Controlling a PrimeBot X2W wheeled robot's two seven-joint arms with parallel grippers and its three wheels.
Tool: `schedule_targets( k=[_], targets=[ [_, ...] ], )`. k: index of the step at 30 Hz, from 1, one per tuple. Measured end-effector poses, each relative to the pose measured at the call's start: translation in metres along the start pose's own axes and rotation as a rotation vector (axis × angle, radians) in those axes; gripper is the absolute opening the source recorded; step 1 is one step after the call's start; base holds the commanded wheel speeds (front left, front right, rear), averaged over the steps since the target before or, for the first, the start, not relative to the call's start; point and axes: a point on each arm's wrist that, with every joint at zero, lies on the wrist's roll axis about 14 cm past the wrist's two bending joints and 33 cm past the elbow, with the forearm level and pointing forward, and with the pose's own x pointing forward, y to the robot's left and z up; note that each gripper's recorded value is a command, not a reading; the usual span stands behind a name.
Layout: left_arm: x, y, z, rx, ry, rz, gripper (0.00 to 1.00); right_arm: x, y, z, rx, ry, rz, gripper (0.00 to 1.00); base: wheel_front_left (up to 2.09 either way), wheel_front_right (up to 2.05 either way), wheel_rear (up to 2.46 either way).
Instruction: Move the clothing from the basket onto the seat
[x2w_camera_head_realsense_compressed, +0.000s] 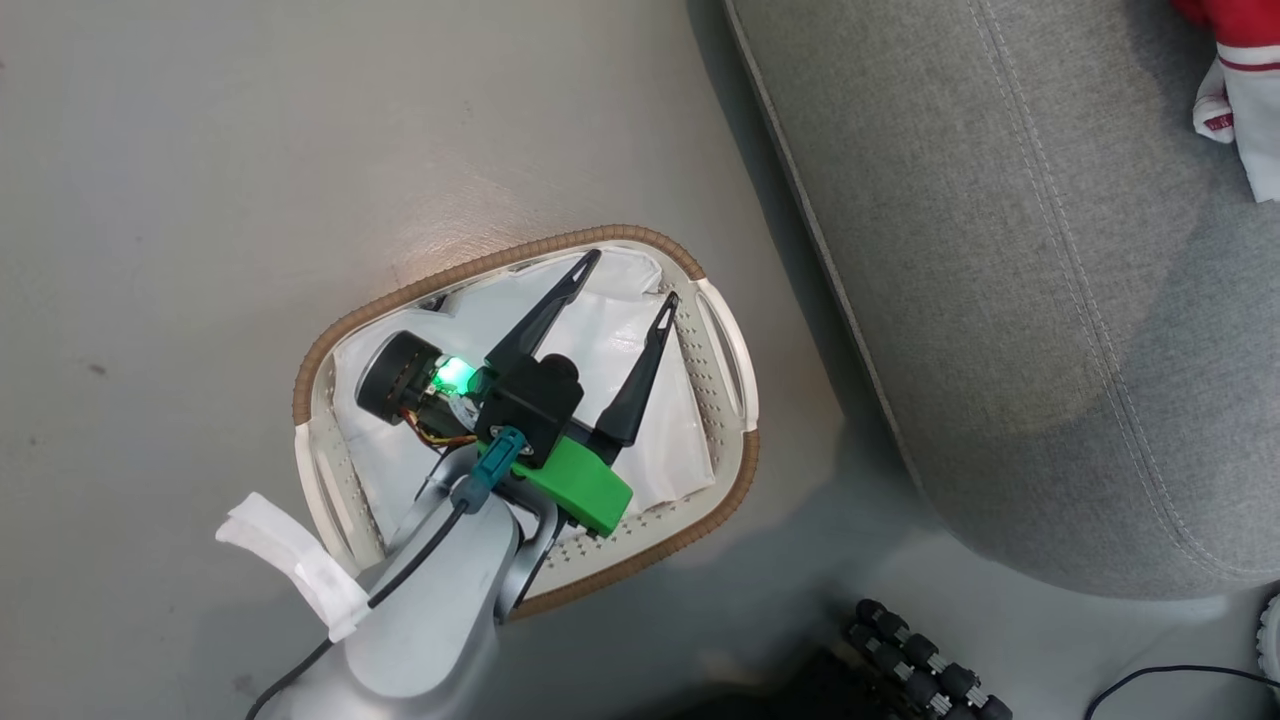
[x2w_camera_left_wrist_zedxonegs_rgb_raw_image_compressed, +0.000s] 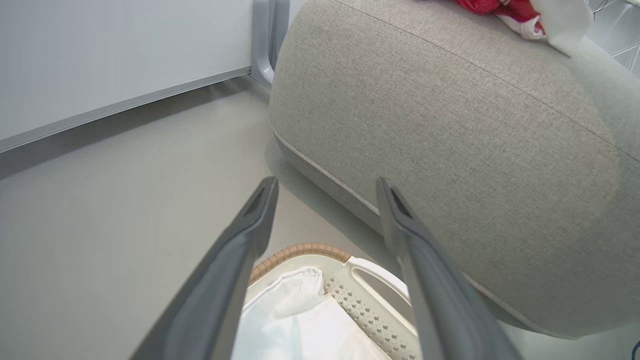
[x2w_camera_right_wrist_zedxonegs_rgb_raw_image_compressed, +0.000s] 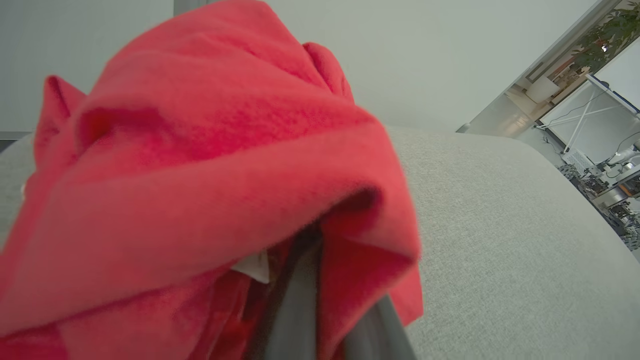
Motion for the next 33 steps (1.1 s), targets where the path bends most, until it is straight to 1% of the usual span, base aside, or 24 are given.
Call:
schedule_targets(
  k=[10, 16, 23, 28, 31, 33],
  targets=[
    [-0.002, 0.0, 0.017, 0.018, -0.025, 0.015, 1.0, -0.032, -0.004, 0.001, -0.008, -0.031, 0.006, 1.0, 0.0, 0.0, 0.0],
    [-0.006, -0.005, 0.043, 0.03, -0.072, 0.029, 1.0, -0.058, -0.01, 0.005, -0.014, -0.05, 0.015, 1.0, 0.0, 0.0, 0.0],
    [-0.02, -0.008, 0.077, 0.038, -0.134, 0.073, 1.0, -0.073, -0.02, 0.038, -0.012, -0.131, 0.022, 1.0, 0.0, 0.0, 0.0],
    [-0.039, -0.003, 0.102, 0.046, -0.184, 0.134, 1.0, -0.08, -0.017, 0.067, 0.035, -0.201, 0.038, 1.0, 0.0, 0.0, 0.0],
    [-0.055, 0.004, 0.115, 0.049, -0.212, 0.191, 1.0, -0.084, -0.009, 0.079, 0.06, -0.226, 0.06, 1.0, 0.0, 0.0, 0.0],
    [-0.068, 0.011, 0.124, 0.05, -0.233, 0.239, 1.0, -0.089, 0.004, 0.087, 0.092, -0.247, 0.088, 1.0, 0.0, 0.0, 0.0]
  ],
)
